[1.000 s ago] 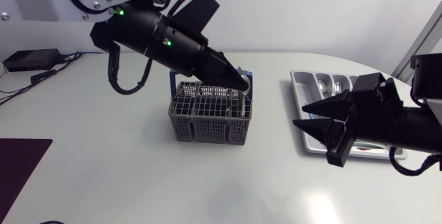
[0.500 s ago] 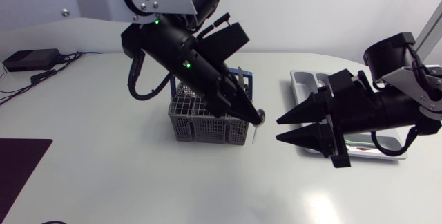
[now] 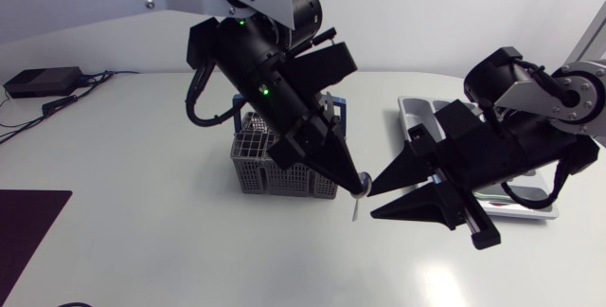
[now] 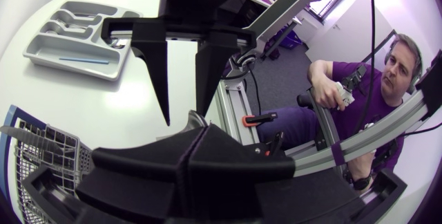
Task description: Unload the cutlery basket into the drawer organizer.
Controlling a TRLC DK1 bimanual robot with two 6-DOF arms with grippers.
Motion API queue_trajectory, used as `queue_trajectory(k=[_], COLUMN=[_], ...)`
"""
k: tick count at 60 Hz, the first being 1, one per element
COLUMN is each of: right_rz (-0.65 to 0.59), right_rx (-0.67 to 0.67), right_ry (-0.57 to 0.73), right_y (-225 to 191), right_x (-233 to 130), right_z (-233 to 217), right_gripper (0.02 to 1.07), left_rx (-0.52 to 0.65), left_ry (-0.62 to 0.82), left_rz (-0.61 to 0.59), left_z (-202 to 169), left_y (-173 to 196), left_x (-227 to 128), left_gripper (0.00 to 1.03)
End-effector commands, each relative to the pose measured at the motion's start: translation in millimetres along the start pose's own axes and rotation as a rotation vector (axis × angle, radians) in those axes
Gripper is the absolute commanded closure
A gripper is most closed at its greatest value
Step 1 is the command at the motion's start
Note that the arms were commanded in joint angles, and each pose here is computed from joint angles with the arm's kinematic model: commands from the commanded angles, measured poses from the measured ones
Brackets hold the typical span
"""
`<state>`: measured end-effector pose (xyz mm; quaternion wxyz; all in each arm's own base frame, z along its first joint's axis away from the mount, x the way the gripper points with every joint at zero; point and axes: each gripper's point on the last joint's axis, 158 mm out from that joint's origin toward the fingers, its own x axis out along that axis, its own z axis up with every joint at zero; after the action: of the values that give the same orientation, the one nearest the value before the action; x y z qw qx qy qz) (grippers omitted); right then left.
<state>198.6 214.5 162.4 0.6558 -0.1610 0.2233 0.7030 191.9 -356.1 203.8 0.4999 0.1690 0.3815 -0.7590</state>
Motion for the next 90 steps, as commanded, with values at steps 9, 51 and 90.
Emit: queue_trajectory(k=[9, 51, 90], right_rz=[0.044, 0.035, 0.069], right_rx=[-0.062, -0.062, -0.068], right_ry=[-0.003, -0.005, -0.002], right_y=[9, 2, 15], right_x=[5, 4, 11], right_z=[12, 14, 20], right_gripper=[0.77, 0.81, 0.92], left_rx=[0.042, 0.052, 0.047], left_ry=[-0.011, -0.013, -0.015], left_rz=[-0.024, -0.058, -0.067], left_z=[7, 9, 11], left_y=[-3, -17, -17], left_x=[-2, -7, -5], left_gripper=[0.86, 0.86, 0.86])
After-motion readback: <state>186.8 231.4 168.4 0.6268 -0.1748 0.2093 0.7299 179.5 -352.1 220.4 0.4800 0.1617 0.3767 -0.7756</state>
